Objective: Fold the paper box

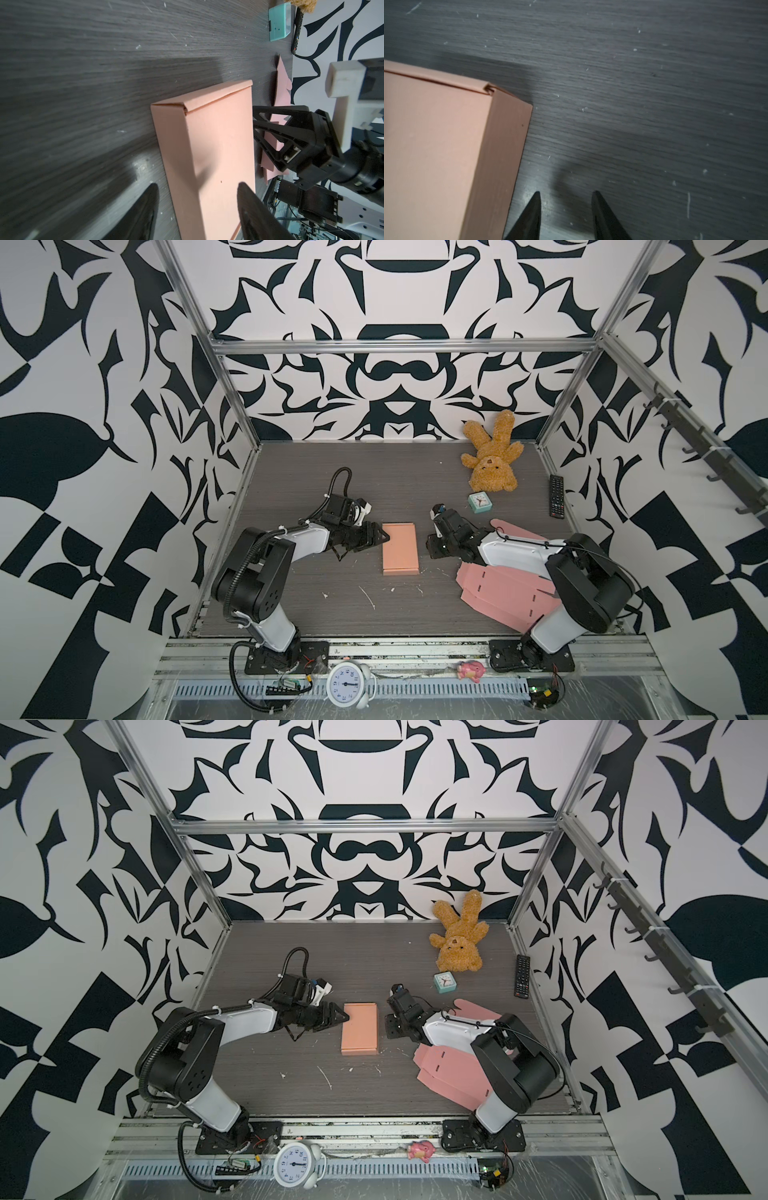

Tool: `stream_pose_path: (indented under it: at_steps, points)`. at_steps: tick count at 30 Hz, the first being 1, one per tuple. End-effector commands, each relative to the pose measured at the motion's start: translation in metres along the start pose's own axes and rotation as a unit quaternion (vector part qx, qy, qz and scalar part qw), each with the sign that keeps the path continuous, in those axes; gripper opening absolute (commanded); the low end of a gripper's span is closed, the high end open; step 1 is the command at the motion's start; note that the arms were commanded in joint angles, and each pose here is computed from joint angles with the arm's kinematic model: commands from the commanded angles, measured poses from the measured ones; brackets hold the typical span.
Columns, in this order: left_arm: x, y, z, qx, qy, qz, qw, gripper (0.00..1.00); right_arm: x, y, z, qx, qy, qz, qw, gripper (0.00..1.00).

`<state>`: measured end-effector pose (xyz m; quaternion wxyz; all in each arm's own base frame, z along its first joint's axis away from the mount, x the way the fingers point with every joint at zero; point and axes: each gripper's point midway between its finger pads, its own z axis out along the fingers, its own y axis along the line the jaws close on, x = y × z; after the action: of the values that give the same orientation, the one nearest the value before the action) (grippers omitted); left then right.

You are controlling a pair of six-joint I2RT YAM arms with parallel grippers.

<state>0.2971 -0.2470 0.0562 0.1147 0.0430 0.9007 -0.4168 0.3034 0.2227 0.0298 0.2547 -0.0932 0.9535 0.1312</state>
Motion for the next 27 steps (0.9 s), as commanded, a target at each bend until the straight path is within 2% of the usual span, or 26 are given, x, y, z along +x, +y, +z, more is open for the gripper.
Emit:
stream_pose_path:
  at_steps: [1, 27]
  points:
    - [-0.015, -0.003, 0.003, 0.006, -0.016, -0.002, 1.000, 0.61, -0.026, 0.010, -0.004, -0.017, -0.030, 0.000, 0.999, 0.41]
    - [-0.023, -0.017, 0.014, 0.035, -0.019, 0.001, 0.999, 0.60, -0.036, 0.018, 0.016, -0.034, -0.021, 0.011, 0.999, 0.36]
